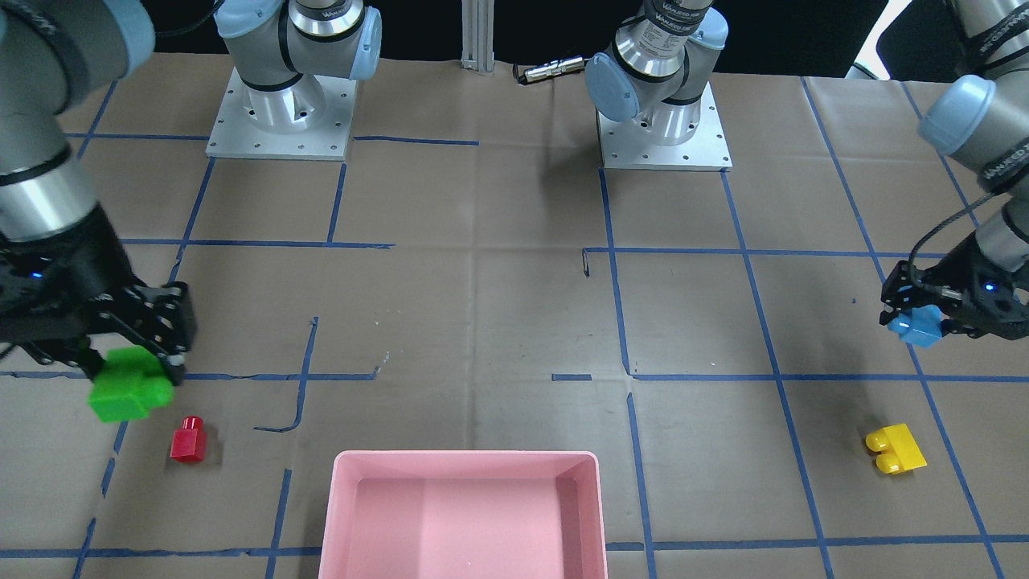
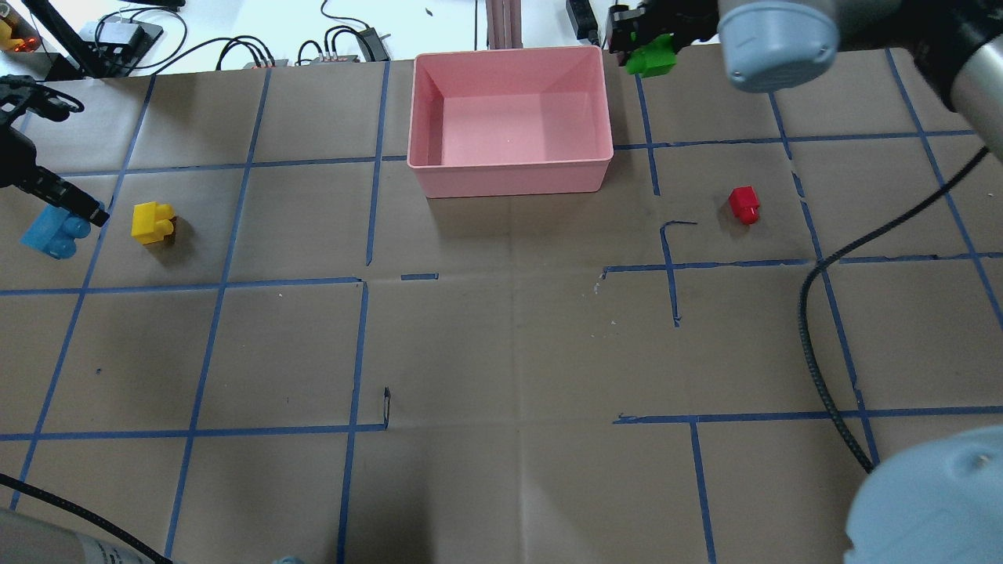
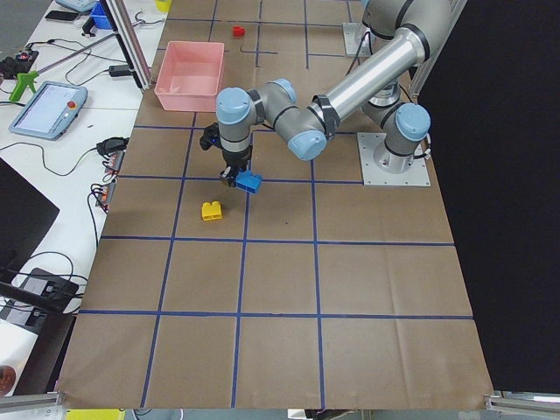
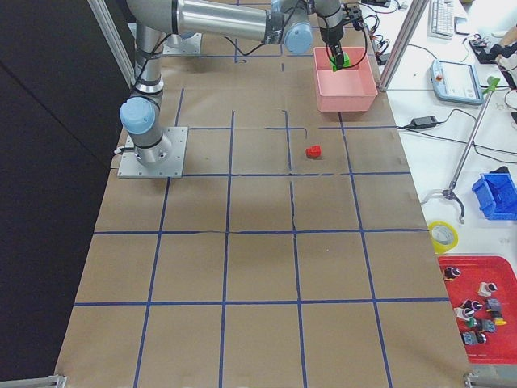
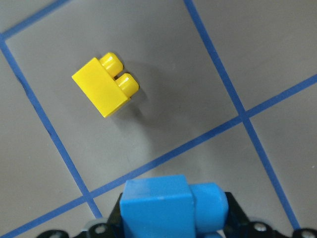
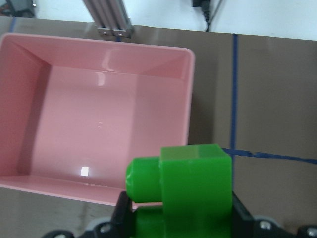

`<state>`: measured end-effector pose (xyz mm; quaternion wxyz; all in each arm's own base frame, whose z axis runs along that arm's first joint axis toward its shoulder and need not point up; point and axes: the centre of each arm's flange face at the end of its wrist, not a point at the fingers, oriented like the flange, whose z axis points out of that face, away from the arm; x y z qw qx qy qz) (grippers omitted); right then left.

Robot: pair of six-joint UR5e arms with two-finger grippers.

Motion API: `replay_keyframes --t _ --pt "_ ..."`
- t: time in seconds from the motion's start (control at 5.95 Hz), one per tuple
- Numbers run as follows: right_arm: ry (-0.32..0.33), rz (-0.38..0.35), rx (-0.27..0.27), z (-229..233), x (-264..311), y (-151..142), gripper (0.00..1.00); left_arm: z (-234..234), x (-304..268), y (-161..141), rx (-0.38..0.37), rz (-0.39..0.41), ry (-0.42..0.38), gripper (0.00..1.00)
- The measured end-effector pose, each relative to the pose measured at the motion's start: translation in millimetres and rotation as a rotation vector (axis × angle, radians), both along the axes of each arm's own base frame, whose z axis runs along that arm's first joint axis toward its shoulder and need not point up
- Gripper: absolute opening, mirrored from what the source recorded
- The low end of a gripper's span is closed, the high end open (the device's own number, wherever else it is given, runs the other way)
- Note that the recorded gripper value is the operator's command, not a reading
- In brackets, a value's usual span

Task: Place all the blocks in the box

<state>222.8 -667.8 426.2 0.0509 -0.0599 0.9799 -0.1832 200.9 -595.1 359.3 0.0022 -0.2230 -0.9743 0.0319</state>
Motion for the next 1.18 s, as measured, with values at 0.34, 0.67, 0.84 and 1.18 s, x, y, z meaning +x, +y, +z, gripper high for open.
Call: replay_keyframes --t 0.34,0.67,0.84,1.18 --pt "-0.052 -0.042 0.038 -41.4 69.8 -25.2 0.28 25.3 -63.0 -61.1 -0.016 0.128 0.011 0.21" --pt "-0.052 -0.052 0.053 -70.4 77.0 -39.5 0.99 32.3 -141.6 -104.6 -0.037 0.292 0.069 0.21" --pt "-0.053 -0.055 0.027 -76.3 75.5 -46.0 0.99 29.3 -171.8 -116.9 -0.031 0.377 0.113 0.21" --pt "-0.046 -0.053 -0.013 -71.9 65.1 -49.2 0.99 21.0 -224.0 -150.3 -0.024 0.476 0.152 0.21"
